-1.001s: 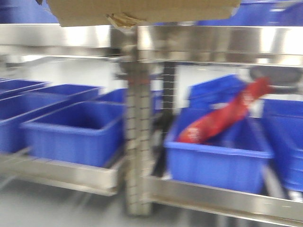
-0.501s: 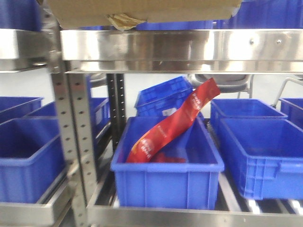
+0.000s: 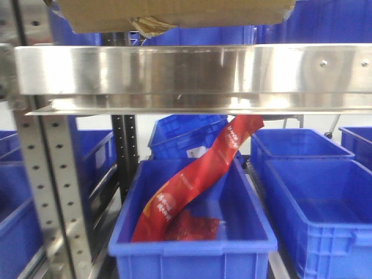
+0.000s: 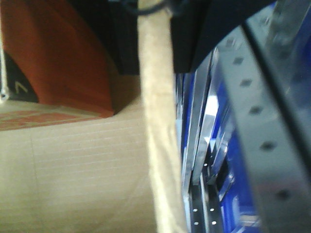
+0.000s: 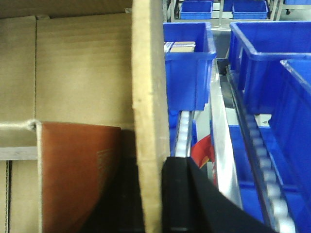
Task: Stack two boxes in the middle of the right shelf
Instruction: 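Lower the held box onto the middle shelf with both grippers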
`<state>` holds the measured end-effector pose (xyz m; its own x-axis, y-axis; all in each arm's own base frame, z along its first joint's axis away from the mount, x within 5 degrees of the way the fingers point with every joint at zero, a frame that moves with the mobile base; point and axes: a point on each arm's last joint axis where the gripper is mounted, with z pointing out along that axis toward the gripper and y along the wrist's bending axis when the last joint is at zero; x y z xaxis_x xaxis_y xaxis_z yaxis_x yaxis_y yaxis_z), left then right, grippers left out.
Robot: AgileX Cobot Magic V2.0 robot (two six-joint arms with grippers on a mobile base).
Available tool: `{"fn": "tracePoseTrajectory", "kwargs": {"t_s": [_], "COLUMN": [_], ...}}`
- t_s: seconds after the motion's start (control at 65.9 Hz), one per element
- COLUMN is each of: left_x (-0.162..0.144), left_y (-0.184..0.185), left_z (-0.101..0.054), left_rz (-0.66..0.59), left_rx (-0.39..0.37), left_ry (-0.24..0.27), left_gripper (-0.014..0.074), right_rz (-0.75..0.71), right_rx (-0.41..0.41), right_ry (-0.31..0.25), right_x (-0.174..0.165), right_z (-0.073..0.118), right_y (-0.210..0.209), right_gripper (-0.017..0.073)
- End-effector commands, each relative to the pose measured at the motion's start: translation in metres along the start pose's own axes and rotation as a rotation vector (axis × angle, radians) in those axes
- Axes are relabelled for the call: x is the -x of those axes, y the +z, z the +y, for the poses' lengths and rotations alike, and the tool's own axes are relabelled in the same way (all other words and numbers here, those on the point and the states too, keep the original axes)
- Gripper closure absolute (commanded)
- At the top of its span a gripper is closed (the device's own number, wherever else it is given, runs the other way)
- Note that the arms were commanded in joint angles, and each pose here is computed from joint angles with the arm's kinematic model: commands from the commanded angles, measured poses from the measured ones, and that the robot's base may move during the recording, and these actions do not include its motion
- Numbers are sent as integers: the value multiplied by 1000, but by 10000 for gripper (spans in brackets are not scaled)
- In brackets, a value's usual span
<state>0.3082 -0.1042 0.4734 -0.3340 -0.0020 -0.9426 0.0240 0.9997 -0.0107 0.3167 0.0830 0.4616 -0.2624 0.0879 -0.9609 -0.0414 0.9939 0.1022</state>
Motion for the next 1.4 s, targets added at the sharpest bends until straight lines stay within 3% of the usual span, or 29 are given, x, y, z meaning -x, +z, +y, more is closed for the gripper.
{"fn": "tracePoseTrajectory", "kwargs": {"t_s": [0.0,1.016,1.289,1.38], "left_x": [10,10,15,12], "left_y": [-8,-8,-9,-9], "left_z": [-2,-2,-6,-6], "left_rz": [-66,-72,-128,-90], "left_rx": [-33,-37,-74,-80], "left_ry": [6,5,6,-24], "left_gripper": [705,705,705,705], "right_rz": [-85,-85,130,157], "right_rx": [26,26,-94,-109], "right_ry": [-7,-7,24,27], "right_x": [13,13,-6,-9], "right_z": [0,0,-10,-11], "right_y": [-8,-8,-9,-10], "right_gripper": [721,721,721,721]}}
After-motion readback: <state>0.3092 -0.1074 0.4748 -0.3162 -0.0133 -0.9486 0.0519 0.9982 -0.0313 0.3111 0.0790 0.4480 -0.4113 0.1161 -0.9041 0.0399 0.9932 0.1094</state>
